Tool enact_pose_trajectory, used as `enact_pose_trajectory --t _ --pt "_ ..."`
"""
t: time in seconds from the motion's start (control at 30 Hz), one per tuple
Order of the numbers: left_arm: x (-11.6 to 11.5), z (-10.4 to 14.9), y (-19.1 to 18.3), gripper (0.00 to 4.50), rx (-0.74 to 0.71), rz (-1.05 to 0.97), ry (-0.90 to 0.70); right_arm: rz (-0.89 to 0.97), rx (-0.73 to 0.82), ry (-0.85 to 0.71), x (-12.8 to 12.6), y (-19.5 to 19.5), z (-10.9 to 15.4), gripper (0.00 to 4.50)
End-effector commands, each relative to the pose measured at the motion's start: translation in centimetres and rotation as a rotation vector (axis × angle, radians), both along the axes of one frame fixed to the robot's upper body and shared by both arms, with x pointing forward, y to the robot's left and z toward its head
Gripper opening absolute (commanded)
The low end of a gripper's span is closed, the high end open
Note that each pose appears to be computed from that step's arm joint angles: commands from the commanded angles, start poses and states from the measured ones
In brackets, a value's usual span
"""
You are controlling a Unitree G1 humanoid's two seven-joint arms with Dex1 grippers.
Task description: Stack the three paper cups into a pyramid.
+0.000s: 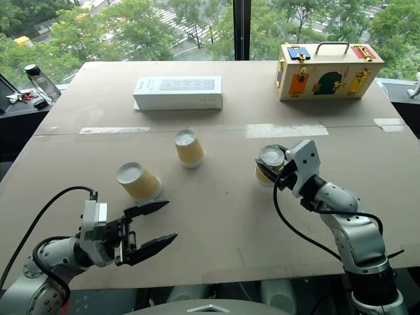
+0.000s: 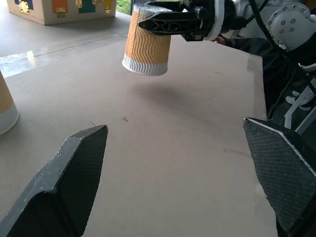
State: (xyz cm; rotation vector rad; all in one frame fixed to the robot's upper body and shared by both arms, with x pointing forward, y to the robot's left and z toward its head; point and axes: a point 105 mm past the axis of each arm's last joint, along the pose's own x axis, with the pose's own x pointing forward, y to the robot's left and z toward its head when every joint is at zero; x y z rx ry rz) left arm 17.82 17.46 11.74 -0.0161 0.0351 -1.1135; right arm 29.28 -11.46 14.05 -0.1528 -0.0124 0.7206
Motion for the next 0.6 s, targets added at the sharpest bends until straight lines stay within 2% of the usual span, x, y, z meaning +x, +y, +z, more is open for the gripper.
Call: enact_pose_trajectory --t 0.03,0.2,0.57,0.6 --pt "-0.9 0.9 0.1 4.5 -0.027 -0.01 -0.017 0.039 -0.012 -0.042 0.0 0.4 0.4 2.19" --pt "-1.8 0.3 0.3 4.5 -0.022 0.013 0.001 0.109 -0.003 -0.056 -0.2 1.9 0.2 2.19" --pt "-1.3 1.1 0.3 4.5 -0.054 0.054 -0.017 0.177 -0.015 -0.098 0.6 4.5 -0.1 2.19" --pt "-1.0 1.4 0.2 4.5 -0.064 0.059 -0.022 0.168 -0.032 -0.079 1.0 4.5 -0.6 2.69"
